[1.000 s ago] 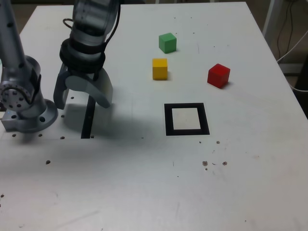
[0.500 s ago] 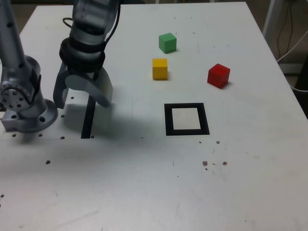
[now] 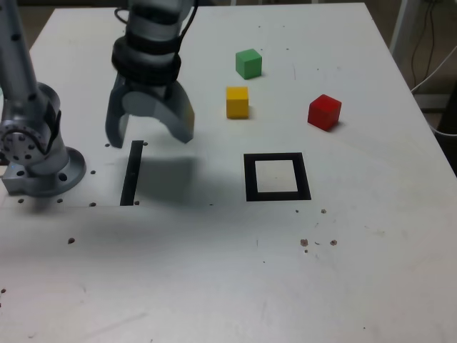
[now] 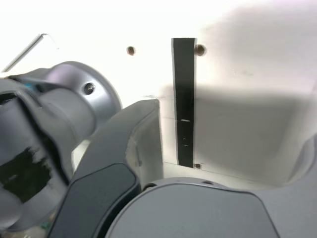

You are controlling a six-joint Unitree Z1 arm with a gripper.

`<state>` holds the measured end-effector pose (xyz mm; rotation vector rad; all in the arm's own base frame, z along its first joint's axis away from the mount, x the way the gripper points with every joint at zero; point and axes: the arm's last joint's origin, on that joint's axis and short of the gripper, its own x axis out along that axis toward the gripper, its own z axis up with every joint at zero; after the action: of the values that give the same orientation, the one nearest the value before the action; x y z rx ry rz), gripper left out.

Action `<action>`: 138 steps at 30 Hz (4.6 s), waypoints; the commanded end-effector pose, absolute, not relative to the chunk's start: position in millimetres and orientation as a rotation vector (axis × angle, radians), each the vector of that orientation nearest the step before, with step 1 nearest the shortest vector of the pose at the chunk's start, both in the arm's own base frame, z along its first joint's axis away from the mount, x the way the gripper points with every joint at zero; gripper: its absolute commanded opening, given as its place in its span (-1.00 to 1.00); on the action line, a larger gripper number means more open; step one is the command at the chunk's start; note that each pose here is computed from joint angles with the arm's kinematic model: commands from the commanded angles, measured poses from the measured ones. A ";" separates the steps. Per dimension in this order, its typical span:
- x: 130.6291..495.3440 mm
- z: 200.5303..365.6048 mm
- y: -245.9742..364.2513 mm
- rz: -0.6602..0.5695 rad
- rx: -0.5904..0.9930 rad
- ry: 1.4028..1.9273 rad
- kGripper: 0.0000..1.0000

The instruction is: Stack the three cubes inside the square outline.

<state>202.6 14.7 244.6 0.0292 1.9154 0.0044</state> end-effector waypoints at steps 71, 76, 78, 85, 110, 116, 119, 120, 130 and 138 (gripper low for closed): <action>453.6 251.3 114.9 -0.078 0.150 1.749 0.99; 453.2 248.2 114.9 -0.177 0.233 1.757 0.99; 454.0 246.8 114.6 -0.244 0.293 1.753 0.99; 459.8 241.0 114.2 -0.444 0.487 1.707 0.99; 473.6 209.8 110.7 -0.504 0.590 1.736 0.88; 474.2 206.4 111.2 -0.483 0.583 1.753 0.70; 474.2 206.0 111.5 -0.461 0.583 1.763 0.47; 474.3 205.9 111.5 -0.453 0.583 1.765 0.36; 474.9 205.1 109.5 -0.435 0.588 1.772 -0.12; 474.4 204.6 109.3 -0.431 0.583 1.777 -0.12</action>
<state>474.6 110.2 207.6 0.5851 1.7644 -0.4261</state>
